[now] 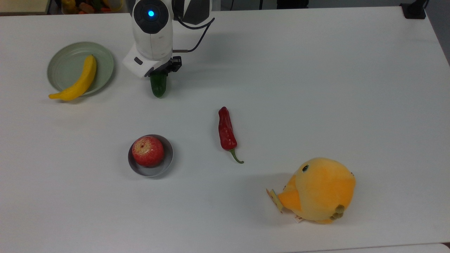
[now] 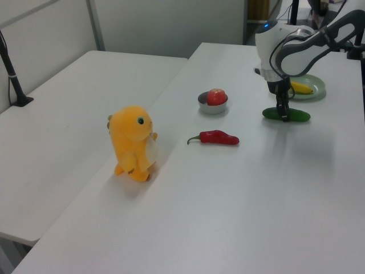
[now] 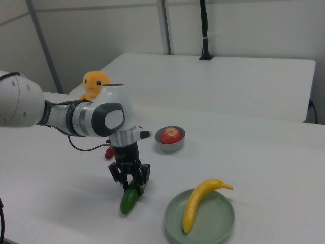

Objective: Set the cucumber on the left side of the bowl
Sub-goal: 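Close the gripper on the green cucumber and lift it, then carry the cucumber toward the grey bowl holding the apple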

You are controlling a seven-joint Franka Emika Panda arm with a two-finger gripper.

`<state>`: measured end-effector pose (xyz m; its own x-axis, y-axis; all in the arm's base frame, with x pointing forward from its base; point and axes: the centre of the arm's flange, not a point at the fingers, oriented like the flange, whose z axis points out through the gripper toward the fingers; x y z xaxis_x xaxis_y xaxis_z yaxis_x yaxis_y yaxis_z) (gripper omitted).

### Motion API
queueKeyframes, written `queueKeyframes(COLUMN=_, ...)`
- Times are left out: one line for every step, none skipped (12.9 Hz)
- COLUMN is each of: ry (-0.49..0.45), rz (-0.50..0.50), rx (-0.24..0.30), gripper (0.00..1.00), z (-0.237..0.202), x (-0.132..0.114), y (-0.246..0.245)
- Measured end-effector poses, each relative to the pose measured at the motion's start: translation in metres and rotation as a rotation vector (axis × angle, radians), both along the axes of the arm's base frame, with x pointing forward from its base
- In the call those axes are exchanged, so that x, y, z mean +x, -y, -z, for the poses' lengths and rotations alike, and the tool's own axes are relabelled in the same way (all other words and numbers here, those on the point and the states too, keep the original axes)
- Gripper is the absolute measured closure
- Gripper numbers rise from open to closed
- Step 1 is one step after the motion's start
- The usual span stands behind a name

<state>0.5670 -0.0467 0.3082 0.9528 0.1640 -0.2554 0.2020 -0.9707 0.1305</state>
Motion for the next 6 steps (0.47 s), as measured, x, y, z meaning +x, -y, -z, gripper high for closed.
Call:
queueKeyframes(ry=0.018, rz=-0.001, rx=-0.001, gripper=0.49, z=-0.006, x=0.005, y=0.000)
queueKeyframes(ry=0.034, rz=-0.001, rx=-0.001, gripper=0.49, z=-0.012, x=0.009, y=0.000)
queueKeyframes(ry=0.068, rz=-0.003, rx=-0.003, gripper=0.49, z=-0.027, x=0.019, y=0.000)
queueKeyframes(ry=0.109, rz=0.001, rx=0.004, gripper=0.49, z=-0.044, x=0.029, y=-0.001)
queueKeyframes(ry=0.153, rz=0.016, rx=0.028, gripper=0.49, z=-0.062, x=0.040, y=-0.004)
queueKeyframes(ry=0.199, rz=0.033, rx=0.059, gripper=0.49, z=-0.081, x=0.050, y=-0.009)
